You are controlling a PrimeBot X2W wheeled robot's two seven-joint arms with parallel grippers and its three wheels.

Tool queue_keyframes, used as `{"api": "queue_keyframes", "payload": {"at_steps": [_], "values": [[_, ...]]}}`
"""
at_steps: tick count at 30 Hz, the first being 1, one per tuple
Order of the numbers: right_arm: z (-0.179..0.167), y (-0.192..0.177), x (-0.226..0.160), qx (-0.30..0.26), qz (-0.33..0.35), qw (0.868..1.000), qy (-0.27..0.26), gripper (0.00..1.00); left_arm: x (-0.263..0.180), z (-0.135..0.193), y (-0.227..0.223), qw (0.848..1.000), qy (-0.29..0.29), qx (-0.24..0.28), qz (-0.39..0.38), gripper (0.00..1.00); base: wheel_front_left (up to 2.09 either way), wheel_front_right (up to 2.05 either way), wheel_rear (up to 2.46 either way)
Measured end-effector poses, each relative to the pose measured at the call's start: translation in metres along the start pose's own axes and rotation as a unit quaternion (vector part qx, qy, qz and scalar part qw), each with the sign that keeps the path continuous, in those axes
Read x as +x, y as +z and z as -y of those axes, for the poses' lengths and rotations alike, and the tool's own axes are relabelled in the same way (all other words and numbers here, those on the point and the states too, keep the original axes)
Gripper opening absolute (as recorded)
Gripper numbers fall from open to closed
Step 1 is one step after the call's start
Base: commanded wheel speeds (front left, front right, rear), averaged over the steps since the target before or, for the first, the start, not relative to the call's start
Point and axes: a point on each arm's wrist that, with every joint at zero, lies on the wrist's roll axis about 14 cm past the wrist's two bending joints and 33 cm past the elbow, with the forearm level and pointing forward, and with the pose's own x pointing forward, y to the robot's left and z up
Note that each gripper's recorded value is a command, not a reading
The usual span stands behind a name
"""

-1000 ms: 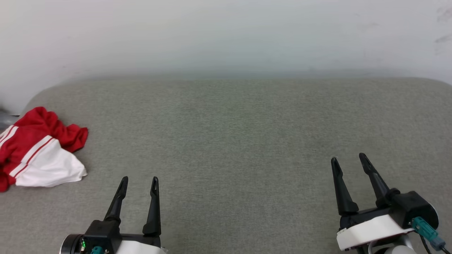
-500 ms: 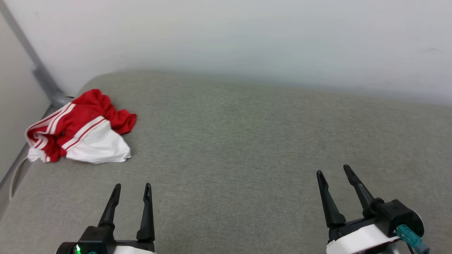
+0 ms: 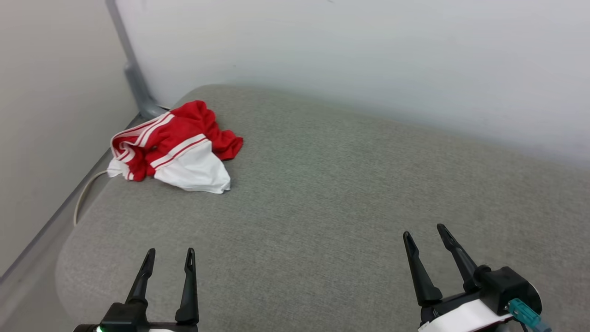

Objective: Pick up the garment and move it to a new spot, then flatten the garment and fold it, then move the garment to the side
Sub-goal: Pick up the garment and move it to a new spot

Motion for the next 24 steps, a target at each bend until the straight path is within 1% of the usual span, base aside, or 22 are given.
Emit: {"api": "queue_keyframes", "payload": {"at_steps": [7, 11, 19, 24], "values": [[-0.018, -0.003, 0.006, 0.006, -0.005, 1.0, 0.028, 1.0, -0.011, -0.019, 0.009, 0.999, 0.03, 0.007, 0.013, 1.0, 0.0, 0.0, 0.0], [-0.024, -0.003, 0.008, 0.006, -0.004, 0.999, 0.037, 1.0, -0.017, -0.024, 0.009, 0.999, 0.038, 0.008, 0.013, 1.0, 0.0, 0.0, 0.0], [-0.024, -0.007, 0.008, 0.012, -0.009, 0.999, 0.037, 1.0, -0.014, -0.026, 0.006, 0.999, 0.041, 0.01, 0.006, 1.0, 0.0, 0.0, 0.0], [-0.014, -0.012, 0.013, 0.007, -0.012, 1.0, 0.028, 1.0, 0.002, -0.028, 0.007, 0.999, 0.043, 0.02, 0.005, 1.0, 0.0, 0.0, 0.0]]}}
